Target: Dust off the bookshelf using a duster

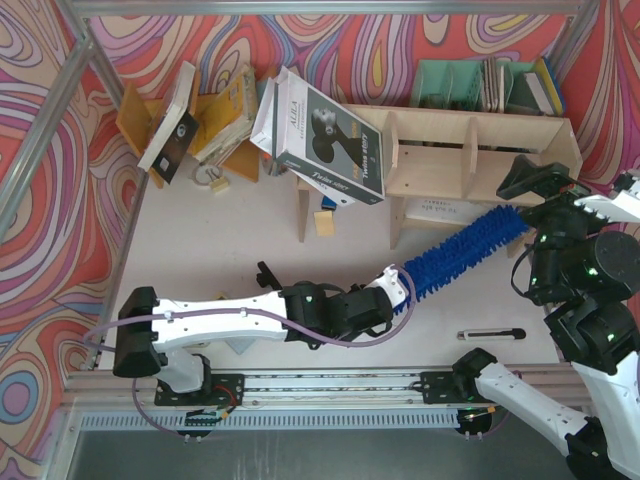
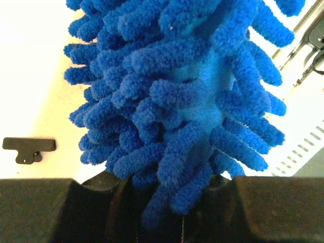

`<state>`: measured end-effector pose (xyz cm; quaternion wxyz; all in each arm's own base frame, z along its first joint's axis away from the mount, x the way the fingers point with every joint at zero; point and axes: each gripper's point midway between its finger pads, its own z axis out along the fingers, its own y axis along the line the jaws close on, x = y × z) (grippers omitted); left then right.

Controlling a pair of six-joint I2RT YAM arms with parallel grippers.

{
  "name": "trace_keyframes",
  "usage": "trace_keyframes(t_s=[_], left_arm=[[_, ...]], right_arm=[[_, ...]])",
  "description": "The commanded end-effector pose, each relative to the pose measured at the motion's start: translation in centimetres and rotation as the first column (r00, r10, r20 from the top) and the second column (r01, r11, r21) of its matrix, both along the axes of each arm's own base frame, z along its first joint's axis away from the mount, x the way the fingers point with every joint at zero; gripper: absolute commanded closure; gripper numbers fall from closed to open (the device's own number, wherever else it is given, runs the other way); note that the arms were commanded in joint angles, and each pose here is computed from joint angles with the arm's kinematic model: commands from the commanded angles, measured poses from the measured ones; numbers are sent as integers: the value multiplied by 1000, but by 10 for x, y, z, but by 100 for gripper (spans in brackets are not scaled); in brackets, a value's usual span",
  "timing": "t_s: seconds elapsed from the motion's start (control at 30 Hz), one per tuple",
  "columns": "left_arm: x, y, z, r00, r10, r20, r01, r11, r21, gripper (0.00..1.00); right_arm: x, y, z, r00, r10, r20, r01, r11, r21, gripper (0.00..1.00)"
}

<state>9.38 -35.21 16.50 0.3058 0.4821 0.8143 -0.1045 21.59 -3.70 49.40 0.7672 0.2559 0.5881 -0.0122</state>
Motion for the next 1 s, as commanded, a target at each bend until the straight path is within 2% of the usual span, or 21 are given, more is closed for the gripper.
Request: trace_keyframes(t_s=[0.0, 0.4, 0.57, 0.83, 0.97], left_arm=[[14, -17, -8, 998, 50, 35, -49, 998, -31, 100], [52, -28, -6, 970, 224, 99, -216, 973, -88, 100], [63, -27, -2, 947, 311, 76, -299, 945, -133, 100], [64, -13, -15, 912, 406, 51, -398, 909, -121, 100], [64, -23, -10, 921, 387, 36, -377, 913, -153, 100]], right_arm=[[5, 2, 1, 1000, 0, 11, 0, 1000, 12, 1], [7, 3, -4, 1000, -5, -5, 5, 1000, 8, 1], [9, 4, -5, 1000, -6, -7, 6, 1000, 4, 1], [5, 1, -6, 1000, -15, -7, 15, 1000, -2, 1], [5, 1, -9, 1000, -13, -10, 13, 1000, 4, 1]])
